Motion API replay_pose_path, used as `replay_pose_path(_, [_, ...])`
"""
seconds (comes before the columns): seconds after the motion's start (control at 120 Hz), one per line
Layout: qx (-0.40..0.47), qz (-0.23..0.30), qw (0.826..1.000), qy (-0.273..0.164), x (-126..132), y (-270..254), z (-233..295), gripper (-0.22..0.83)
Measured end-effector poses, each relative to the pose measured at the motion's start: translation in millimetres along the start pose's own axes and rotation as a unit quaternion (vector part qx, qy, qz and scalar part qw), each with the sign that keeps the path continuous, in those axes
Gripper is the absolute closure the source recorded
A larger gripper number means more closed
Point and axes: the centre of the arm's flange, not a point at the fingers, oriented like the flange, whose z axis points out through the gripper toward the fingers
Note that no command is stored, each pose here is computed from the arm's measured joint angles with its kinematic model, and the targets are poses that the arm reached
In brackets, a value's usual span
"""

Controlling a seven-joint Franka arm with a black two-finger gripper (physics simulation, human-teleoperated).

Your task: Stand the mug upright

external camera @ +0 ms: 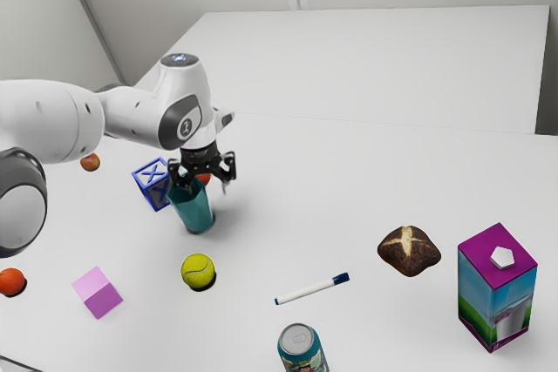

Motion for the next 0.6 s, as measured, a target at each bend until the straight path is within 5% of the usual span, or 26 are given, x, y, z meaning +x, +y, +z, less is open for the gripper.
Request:
replay_pose_path(0.233, [-0.012, 0.001, 1.0, 0.007, 6, 2, -12, 0.07])
replay_pose_path(0.6, [-0.027, 0.006, 1.0, 0.014, 9, 3, -27, 0.01])
